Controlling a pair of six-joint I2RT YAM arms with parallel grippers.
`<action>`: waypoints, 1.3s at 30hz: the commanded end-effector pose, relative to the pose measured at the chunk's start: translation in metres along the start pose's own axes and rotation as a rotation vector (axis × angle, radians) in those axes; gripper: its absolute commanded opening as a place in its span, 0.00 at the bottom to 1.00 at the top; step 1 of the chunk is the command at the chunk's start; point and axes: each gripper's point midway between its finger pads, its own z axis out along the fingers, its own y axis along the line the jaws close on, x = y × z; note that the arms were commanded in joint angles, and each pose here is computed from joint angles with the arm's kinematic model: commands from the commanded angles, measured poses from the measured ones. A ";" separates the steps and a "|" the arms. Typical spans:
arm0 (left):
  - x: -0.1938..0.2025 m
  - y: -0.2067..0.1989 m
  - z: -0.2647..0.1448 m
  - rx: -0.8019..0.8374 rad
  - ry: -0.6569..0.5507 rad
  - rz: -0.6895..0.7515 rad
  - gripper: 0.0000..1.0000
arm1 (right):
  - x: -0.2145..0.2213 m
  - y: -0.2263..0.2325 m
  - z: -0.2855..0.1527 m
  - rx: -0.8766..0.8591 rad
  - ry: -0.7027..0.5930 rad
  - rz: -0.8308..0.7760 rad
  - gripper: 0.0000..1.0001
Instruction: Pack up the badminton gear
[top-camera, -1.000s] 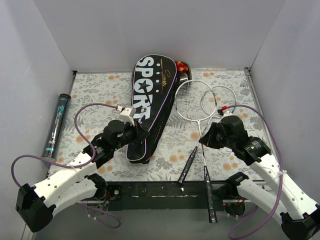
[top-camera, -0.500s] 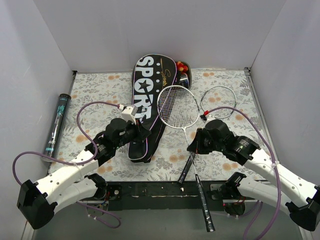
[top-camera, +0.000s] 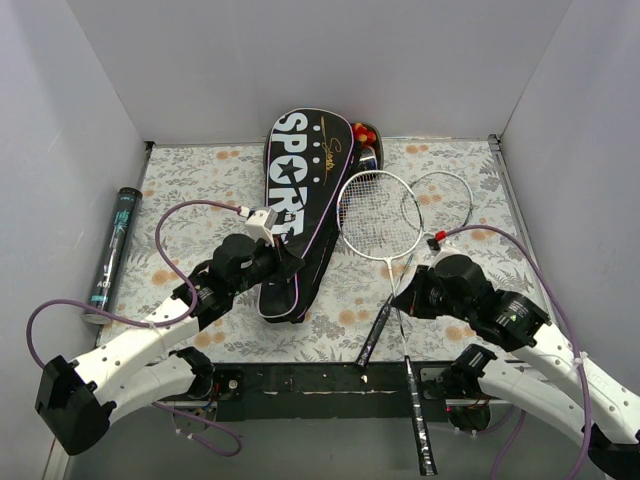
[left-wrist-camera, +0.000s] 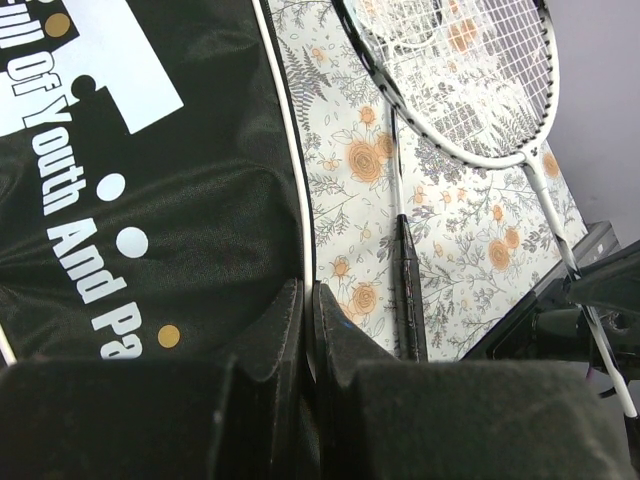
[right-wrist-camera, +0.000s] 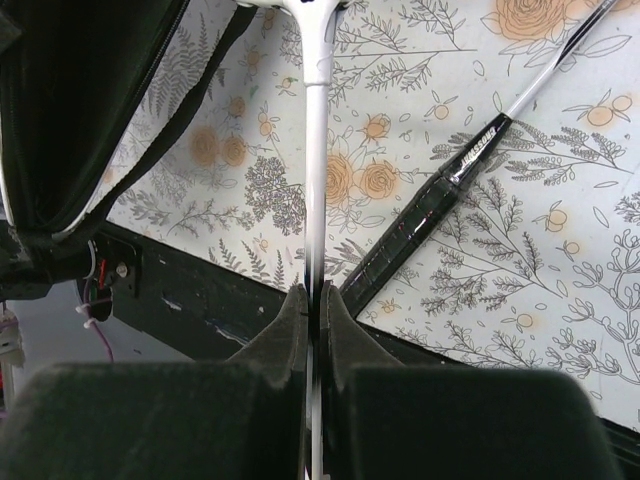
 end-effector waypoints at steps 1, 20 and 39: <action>-0.028 -0.021 -0.002 0.058 -0.071 -0.001 0.00 | 0.007 -0.008 0.001 0.015 0.003 0.015 0.01; -0.026 -0.025 0.002 0.070 -0.062 -0.003 0.00 | 0.007 0.015 0.032 -0.047 0.048 0.008 0.01; 0.028 -0.016 -0.005 0.100 0.020 -0.066 0.00 | -0.041 0.088 0.117 -0.077 0.011 -0.113 0.01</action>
